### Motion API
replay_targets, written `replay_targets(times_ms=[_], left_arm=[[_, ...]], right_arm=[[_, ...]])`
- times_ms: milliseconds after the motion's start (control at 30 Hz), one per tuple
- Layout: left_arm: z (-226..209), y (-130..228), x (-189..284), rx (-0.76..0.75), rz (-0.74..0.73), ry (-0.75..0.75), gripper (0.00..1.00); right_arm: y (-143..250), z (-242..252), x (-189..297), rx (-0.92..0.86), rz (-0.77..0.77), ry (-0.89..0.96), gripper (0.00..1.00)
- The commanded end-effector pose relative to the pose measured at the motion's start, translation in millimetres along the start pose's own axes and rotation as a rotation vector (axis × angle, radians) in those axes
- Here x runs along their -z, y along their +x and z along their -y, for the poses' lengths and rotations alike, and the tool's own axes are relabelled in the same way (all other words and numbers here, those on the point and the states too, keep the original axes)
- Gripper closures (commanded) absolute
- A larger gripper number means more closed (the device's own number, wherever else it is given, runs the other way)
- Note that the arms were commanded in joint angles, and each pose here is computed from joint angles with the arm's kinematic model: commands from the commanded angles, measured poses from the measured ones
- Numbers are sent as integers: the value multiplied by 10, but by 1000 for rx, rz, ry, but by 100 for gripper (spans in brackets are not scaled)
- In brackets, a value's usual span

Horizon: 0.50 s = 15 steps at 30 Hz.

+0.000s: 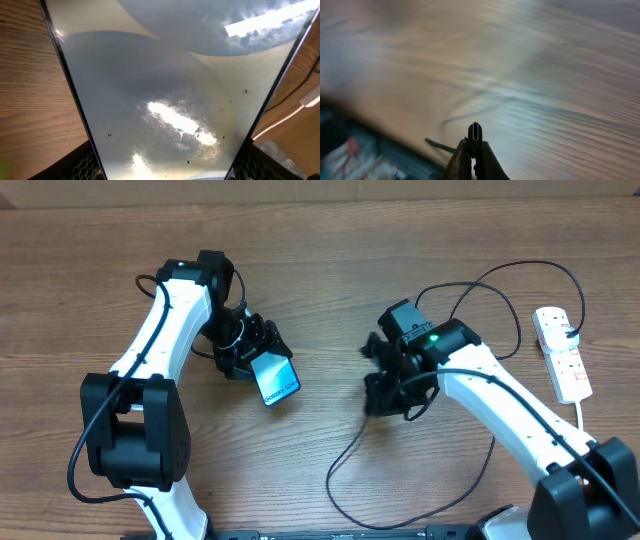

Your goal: Plug charger to phone and switch on socket

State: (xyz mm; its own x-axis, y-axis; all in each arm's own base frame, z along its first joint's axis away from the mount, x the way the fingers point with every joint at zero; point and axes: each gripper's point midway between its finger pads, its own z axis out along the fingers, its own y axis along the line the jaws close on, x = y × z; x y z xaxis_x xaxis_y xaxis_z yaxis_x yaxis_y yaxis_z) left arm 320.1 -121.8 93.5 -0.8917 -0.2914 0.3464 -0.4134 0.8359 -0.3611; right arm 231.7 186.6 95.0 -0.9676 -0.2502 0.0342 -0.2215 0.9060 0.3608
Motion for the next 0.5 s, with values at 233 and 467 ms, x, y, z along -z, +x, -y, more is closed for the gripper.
replay_targets(times_ms=[233,467], left_arm=[[23,13,79,-42,37,-9,96],[-12,16,80,-38,39,-28,96]], right_arm=[[-178,869,-535,-275,-72,304,96],[-340,942,-741,-314,-40,302,71]])
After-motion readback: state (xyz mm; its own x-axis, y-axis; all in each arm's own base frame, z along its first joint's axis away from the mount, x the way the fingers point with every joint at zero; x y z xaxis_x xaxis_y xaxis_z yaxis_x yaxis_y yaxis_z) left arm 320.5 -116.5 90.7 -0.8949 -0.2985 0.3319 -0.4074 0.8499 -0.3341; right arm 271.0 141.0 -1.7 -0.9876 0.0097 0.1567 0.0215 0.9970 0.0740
